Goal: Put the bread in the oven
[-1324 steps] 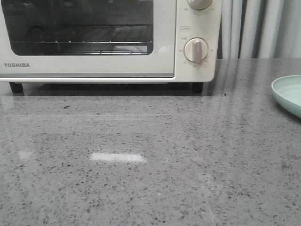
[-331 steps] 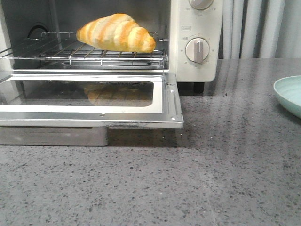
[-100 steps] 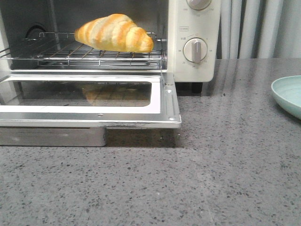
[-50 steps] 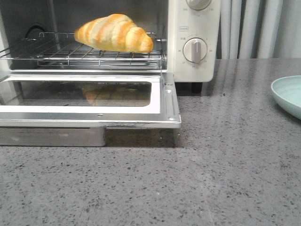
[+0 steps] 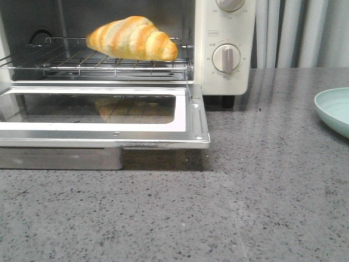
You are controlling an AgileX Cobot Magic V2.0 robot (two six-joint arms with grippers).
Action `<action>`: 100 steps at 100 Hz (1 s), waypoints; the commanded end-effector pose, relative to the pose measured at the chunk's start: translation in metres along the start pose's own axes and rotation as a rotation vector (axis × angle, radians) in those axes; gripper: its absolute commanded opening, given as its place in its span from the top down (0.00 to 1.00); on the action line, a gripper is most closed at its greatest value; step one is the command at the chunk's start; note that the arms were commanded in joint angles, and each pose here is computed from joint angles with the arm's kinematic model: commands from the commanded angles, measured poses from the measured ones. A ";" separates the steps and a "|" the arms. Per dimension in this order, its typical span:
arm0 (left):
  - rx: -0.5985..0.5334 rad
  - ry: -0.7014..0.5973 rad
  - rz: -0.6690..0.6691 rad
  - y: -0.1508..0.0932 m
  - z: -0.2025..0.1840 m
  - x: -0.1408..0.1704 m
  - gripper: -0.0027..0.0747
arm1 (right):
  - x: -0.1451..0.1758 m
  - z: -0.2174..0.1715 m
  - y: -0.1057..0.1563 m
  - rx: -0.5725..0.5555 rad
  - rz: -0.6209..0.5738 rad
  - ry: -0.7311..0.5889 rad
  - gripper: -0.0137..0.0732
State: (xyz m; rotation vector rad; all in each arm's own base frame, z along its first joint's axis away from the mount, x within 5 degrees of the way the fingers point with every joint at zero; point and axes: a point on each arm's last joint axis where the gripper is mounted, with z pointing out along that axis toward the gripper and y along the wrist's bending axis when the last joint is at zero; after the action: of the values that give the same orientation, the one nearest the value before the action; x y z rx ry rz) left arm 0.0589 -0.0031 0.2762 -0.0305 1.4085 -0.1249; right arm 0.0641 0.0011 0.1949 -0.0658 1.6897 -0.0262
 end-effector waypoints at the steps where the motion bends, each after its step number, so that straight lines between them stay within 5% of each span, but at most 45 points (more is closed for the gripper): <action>1: -0.006 -0.016 -0.012 0.000 0.001 -0.008 0.99 | -0.003 -0.003 -0.002 0.029 -0.006 -0.050 0.93; 54: -0.006 -0.016 -0.012 0.000 0.001 -0.008 0.99 | 0.017 -0.010 -0.006 0.092 -0.042 0.101 0.93; 100: -0.006 -0.016 -0.012 0.000 0.001 -0.008 0.99 | 0.017 -0.009 -0.003 0.064 -0.081 0.102 0.93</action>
State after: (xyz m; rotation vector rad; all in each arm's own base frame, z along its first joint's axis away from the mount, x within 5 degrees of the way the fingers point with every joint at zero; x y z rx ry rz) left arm 0.0589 -0.0031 0.2762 -0.0305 1.4085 -0.1249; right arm 0.0533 -0.0041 0.1798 -0.0736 1.8244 -0.1412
